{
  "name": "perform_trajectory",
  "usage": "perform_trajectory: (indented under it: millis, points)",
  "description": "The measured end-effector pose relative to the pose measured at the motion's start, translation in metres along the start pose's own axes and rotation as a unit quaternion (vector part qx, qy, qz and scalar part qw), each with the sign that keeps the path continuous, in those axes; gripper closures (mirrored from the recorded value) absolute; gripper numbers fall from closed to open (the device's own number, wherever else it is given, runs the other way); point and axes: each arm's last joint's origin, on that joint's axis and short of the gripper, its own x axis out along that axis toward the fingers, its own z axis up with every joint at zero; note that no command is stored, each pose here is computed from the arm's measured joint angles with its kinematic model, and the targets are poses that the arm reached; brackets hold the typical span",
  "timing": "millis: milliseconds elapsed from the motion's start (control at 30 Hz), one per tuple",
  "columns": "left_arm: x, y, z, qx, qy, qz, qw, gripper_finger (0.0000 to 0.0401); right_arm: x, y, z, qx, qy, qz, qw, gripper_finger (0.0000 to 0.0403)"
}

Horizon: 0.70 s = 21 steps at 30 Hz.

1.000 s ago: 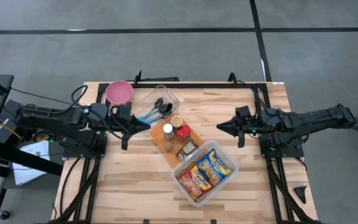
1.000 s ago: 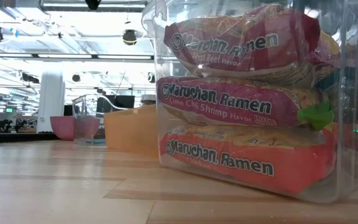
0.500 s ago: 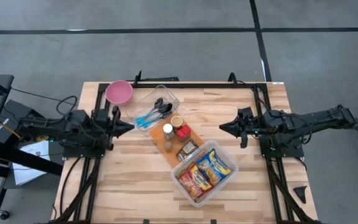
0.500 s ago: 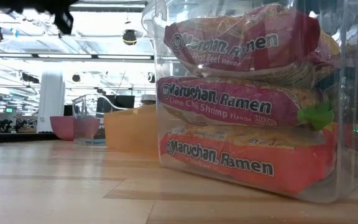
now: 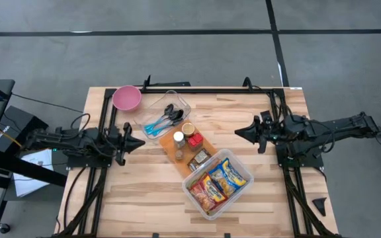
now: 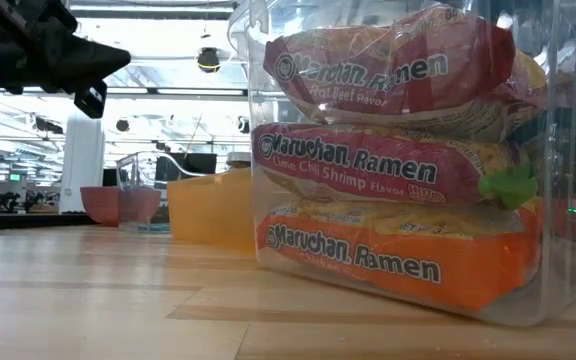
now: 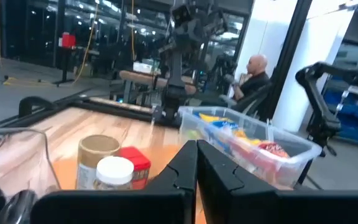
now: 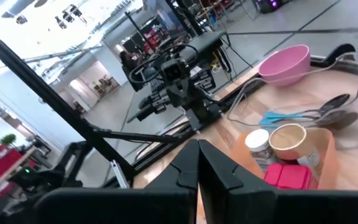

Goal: Pick & Place Food Item
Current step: Return to Home Position

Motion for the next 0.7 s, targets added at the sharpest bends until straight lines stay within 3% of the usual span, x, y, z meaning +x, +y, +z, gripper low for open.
perform_trajectory:
  millis: [433, 700]
  points:
    - [-0.002, 0.008, -0.012, 0.041, 0.062, 0.032, 0.997, 0.0396, 0.0, 0.0, 0.0, 0.022, 0.002, -0.001, 1.0, 0.0403]
    - [-0.002, 0.012, -0.011, 0.014, 0.073, -0.012, 0.997, 0.0397, 0.0, 0.0, 0.0, 0.041, 0.001, -0.001, 0.999, 0.0403]
